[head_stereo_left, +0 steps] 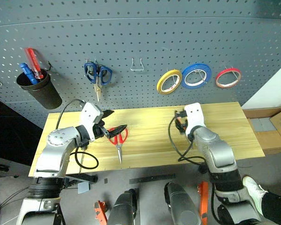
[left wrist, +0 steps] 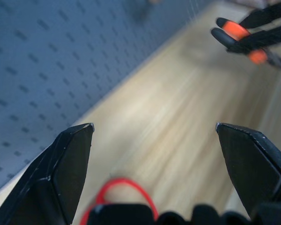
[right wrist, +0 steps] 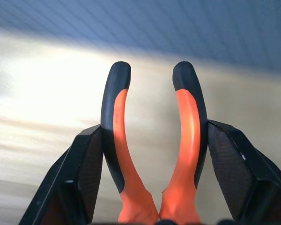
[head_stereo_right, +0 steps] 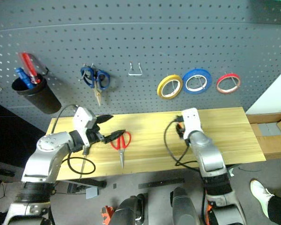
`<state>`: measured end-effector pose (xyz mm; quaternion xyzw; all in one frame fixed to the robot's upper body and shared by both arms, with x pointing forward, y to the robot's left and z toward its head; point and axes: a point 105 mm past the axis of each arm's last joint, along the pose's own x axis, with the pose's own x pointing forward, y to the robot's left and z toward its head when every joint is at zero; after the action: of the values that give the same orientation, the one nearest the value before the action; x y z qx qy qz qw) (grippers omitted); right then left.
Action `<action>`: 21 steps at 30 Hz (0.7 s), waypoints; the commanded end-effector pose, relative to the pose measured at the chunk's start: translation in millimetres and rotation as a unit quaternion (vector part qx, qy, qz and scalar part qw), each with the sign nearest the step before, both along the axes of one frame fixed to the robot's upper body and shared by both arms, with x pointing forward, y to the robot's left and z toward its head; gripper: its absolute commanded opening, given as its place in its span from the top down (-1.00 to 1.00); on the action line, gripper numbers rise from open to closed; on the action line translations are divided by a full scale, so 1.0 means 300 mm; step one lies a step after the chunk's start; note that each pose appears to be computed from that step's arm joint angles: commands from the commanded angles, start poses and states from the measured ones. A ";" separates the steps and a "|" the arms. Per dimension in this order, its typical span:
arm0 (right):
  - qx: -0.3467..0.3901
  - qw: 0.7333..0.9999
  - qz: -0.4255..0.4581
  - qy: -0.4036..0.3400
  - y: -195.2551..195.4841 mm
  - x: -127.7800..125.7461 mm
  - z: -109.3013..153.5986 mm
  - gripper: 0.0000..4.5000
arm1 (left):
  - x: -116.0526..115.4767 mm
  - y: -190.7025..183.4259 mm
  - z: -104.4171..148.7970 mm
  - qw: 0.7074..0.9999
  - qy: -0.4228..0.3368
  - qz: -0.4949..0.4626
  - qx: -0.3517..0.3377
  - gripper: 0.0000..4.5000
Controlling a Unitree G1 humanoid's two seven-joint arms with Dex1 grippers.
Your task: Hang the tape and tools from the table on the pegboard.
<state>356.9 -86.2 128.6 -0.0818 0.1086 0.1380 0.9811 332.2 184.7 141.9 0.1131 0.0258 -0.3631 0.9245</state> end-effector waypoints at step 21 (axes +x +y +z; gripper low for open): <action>0.142 0.889 0.142 -0.410 0.431 0.047 0.893 -0.27 | -0.009 0.003 0.252 0.983 -0.108 0.052 -0.139 -1.00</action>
<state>381.0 40.6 372.3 -0.0196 -0.2821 0.2429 0.9279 333.2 195.8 201.6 0.0118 -0.0884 -0.2873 0.9537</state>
